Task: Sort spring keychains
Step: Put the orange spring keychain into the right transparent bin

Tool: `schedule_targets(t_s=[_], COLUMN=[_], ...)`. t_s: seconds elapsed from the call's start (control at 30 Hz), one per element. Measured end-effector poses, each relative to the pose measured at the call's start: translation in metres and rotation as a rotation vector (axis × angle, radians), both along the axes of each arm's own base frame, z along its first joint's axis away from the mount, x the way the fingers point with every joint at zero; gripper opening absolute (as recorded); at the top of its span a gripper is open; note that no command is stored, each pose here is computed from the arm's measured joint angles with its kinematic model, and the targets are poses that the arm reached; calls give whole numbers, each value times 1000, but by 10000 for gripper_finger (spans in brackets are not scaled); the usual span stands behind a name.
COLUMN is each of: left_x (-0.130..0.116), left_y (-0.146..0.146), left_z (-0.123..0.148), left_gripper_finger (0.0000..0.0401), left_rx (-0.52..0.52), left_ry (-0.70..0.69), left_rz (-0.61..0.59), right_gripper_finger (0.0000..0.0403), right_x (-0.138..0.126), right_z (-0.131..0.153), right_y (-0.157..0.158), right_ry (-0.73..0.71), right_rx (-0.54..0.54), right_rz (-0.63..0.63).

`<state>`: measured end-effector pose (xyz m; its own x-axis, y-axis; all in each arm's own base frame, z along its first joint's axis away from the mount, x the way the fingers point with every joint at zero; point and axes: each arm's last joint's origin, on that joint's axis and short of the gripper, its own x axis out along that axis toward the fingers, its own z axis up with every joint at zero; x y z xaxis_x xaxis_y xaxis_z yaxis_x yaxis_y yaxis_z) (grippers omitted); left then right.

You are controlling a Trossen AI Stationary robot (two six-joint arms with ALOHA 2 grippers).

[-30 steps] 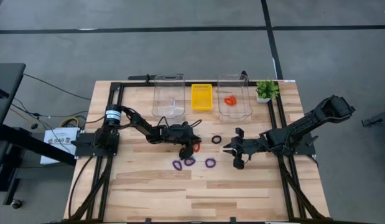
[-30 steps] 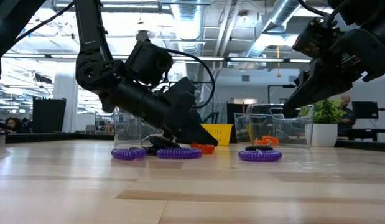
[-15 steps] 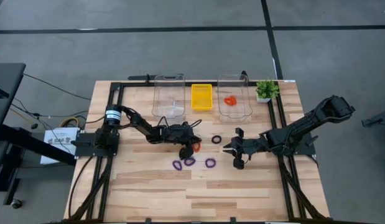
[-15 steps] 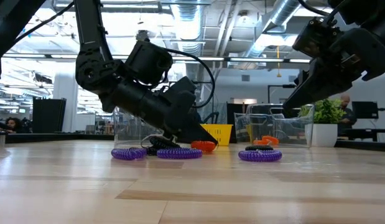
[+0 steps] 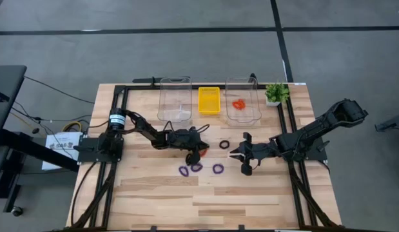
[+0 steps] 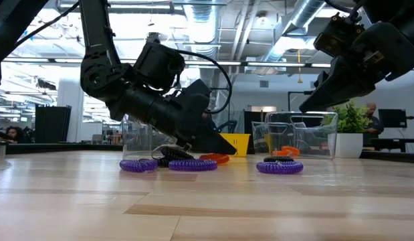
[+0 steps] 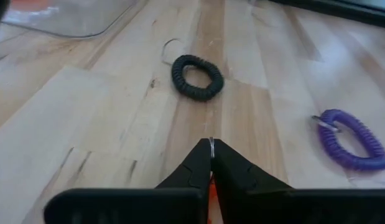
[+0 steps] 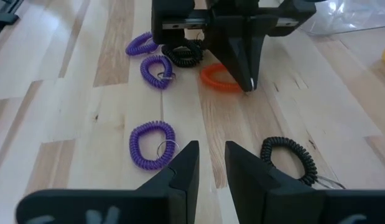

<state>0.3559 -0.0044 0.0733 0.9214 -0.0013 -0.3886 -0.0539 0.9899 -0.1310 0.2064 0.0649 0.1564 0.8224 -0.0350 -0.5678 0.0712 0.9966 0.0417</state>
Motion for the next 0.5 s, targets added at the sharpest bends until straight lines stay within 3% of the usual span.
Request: schedule_targets(t_s=[0.5], left_x=[3], left_y=[-14], left_z=[15], left_gripper_finger=[14], left_rx=[-45], left_ry=[-103], left_rz=[-159], right_gripper_finger=[70], right_x=[8], right_z=[13], right_y=[2], right_ry=[-153], right_rx=[-34], right_rz=[48])
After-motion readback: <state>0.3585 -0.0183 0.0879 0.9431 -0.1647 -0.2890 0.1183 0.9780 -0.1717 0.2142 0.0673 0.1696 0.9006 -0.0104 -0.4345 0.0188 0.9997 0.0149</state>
